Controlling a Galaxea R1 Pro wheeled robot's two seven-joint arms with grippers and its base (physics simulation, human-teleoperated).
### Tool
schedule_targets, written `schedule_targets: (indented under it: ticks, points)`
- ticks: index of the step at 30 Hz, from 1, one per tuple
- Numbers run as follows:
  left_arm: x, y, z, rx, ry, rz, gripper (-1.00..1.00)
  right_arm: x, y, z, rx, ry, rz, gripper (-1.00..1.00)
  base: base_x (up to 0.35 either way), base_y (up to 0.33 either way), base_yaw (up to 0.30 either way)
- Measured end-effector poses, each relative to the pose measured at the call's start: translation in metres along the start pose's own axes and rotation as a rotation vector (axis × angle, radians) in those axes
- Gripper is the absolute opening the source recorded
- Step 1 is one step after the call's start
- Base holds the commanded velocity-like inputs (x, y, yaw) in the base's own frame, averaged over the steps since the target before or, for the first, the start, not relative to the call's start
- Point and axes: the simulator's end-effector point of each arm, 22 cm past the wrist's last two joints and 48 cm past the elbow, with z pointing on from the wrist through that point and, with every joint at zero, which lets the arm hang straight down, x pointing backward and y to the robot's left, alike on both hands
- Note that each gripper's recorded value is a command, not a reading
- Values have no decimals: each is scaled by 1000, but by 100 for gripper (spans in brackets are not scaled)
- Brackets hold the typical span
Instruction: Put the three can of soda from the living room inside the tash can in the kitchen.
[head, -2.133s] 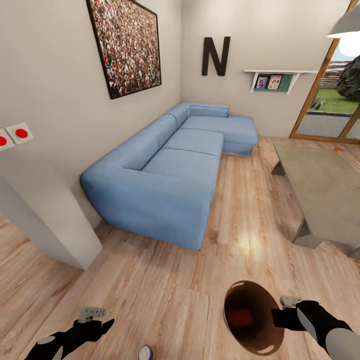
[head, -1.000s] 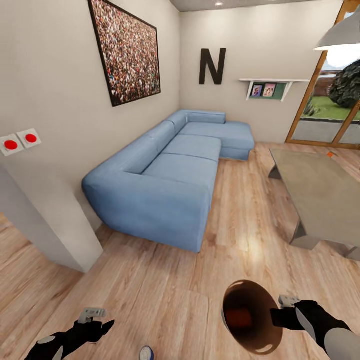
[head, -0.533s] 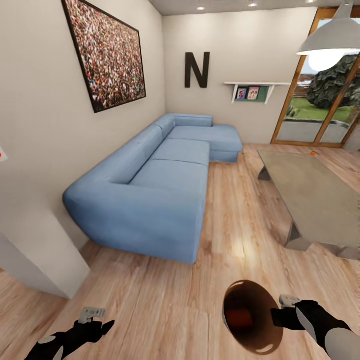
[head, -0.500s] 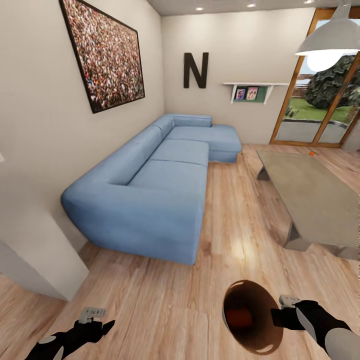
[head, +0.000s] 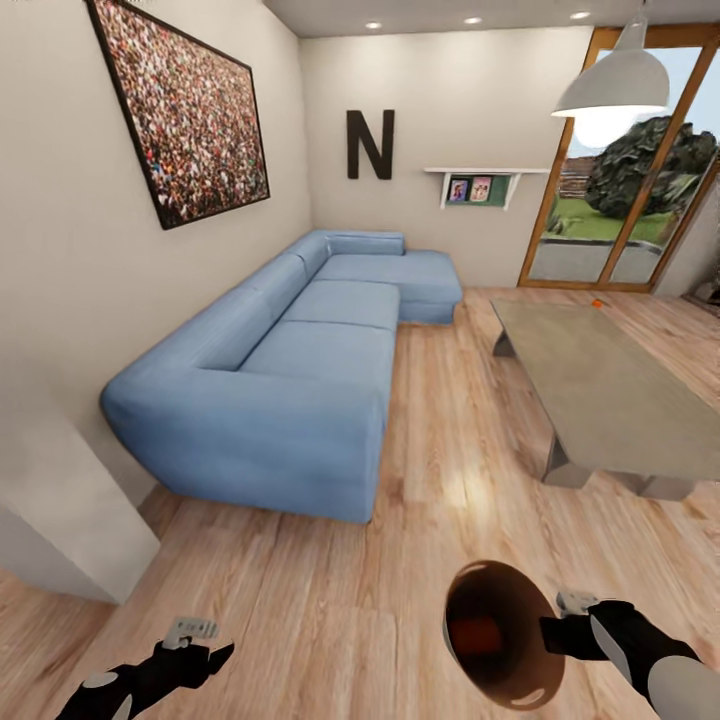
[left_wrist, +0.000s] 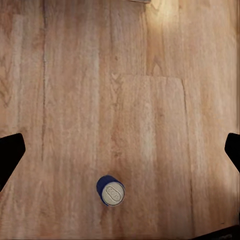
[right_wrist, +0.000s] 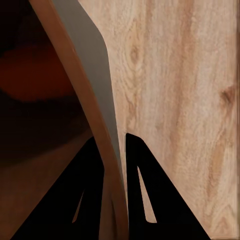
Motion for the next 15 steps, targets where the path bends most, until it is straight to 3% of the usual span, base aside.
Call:
schedule_targets:
  ticks: [10,15]
  points:
    - [2,-2,1,2,9,2,100,0,0,0,1,0,-1,-100,-277,-214,-1]
    - [14,-7,5,-17,71,-4,100,0,-1,0,4,2,-7,-100,-260,-172,0]
